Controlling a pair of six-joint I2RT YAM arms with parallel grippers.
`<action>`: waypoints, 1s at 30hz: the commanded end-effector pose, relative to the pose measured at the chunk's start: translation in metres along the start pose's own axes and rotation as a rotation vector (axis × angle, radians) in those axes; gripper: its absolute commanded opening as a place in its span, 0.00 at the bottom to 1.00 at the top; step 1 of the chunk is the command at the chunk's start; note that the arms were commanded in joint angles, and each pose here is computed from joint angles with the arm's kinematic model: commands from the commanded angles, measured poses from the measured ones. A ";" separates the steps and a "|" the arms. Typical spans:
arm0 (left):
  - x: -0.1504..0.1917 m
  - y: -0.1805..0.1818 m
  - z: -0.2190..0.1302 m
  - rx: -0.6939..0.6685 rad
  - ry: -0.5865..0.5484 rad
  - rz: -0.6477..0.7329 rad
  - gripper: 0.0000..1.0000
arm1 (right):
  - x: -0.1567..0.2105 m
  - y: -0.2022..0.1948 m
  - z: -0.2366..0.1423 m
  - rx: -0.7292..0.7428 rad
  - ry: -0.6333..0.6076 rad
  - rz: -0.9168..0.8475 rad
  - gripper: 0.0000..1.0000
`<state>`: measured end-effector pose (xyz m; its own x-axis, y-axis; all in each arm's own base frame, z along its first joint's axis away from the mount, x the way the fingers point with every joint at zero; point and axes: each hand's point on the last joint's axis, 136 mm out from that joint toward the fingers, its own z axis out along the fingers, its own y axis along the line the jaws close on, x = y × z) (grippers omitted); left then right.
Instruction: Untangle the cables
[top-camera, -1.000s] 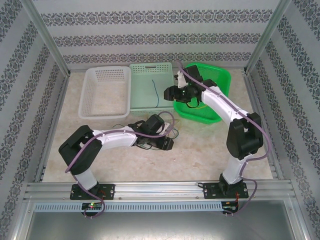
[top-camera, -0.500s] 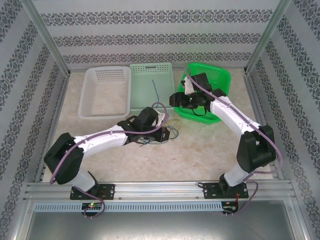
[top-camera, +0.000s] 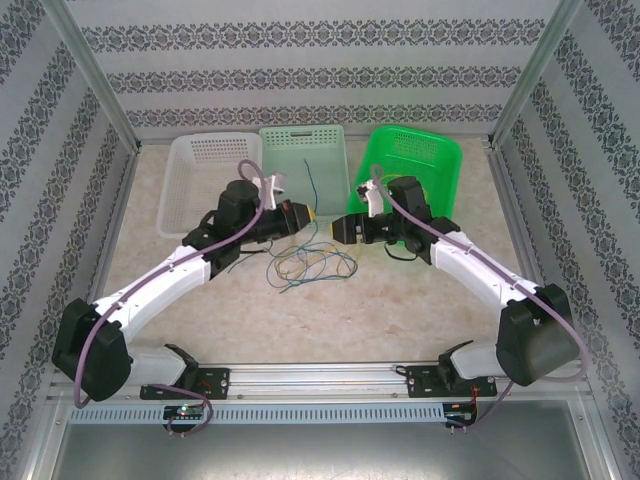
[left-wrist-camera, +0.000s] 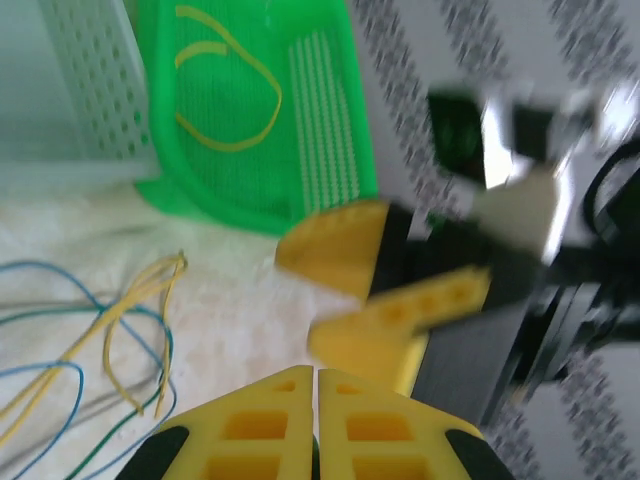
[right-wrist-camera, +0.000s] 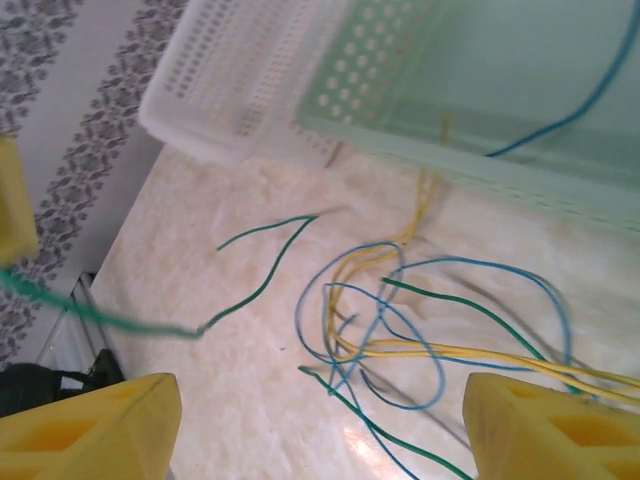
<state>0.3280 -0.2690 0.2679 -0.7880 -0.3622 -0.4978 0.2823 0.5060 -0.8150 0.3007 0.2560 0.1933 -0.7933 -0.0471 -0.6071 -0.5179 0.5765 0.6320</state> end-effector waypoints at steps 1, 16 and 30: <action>-0.029 -0.025 -0.003 0.111 -0.118 -0.047 0.00 | -0.013 0.036 0.006 -0.109 -0.099 -0.120 0.78; -0.058 -0.046 -0.007 0.209 -0.227 -0.117 0.00 | -0.036 0.057 0.048 -0.176 -0.154 -0.145 0.56; -0.077 -0.013 -0.059 -0.237 -0.113 0.304 0.00 | 0.000 0.060 0.057 -0.146 0.166 -0.086 0.00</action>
<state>0.3579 -0.2249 0.3432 -0.6361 -0.3945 -0.6632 0.3332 0.6348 -0.6972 0.3091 0.3399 0.2256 -0.7384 -0.1149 -0.6645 -0.6424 0.4198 0.6412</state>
